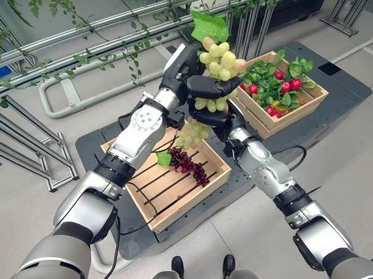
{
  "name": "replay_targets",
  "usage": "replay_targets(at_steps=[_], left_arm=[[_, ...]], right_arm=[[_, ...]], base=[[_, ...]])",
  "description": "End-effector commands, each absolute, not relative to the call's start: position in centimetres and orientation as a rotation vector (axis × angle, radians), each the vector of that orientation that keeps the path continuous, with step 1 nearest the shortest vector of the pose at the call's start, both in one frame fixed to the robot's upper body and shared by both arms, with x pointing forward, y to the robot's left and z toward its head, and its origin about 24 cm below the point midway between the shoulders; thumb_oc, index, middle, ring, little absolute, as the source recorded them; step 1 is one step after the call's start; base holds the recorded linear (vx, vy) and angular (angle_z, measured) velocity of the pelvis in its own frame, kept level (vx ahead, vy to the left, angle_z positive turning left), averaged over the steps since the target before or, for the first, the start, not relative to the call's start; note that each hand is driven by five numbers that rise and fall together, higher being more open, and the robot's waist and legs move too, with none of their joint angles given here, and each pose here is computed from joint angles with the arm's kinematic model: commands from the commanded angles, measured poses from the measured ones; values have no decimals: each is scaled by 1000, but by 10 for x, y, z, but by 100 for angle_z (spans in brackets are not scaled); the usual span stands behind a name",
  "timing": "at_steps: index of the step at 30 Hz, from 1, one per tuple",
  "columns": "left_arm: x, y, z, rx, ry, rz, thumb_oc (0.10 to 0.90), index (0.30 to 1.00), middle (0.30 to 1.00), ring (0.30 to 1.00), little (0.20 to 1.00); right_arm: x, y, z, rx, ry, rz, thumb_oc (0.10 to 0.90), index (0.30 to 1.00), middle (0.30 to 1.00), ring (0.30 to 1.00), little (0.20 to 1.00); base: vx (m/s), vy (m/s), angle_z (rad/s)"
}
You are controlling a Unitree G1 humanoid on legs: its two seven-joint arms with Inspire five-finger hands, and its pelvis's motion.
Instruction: Pick up the fruits from the basket on one side to the basket on the other side
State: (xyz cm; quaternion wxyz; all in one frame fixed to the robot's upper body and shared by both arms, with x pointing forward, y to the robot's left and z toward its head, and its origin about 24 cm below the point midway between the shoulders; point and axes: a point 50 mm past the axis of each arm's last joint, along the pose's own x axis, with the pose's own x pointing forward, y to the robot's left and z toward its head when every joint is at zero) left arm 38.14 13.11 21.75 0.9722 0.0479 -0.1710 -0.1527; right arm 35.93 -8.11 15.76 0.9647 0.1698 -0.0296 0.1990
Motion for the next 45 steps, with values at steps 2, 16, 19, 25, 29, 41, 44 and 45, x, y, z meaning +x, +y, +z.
replay_targets(at_steps=[2,16,19,25,29,41,44,45], left_arm=[[389,177,197,88,-317,-119,800,900,900,900,900],[381,212,181,95,-282,-96,800,900,900,900,900],[376,221,172,62,-257,-109,800,900,900,900,900],[369,225,168,-45,-305,-105,800,900,900,900,900],[350,212,150,-197,-339,-68,800,900,900,900,900],[291,212,117,-225,-377,72,800,900,900,900,900],[293,210,125,-196,-407,63,800,900,900,900,900],[295,211,132,-177,-433,65,800,900,900,900,900]], right_arm=[[361,-104,193,471,-345,321,400,300,300,300,300],[360,-150,174,419,-335,210,400,300,300,300,300],[357,-167,168,407,-333,159,400,300,300,300,300],[351,-189,164,353,-358,107,400,300,300,300,300],[331,-197,154,298,-403,103,400,300,300,300,300],[298,-170,176,329,-537,306,400,300,300,300,300],[293,-161,176,332,-546,311,400,300,300,300,300],[289,-160,176,322,-552,323,400,300,300,300,300]], base=[[-25,3,-5],[-12,-11,-5],[0,0,0],[-2,-14,-4],[18,-65,-7],[-53,38,-60],[-168,182,-165],[-171,158,-82]])
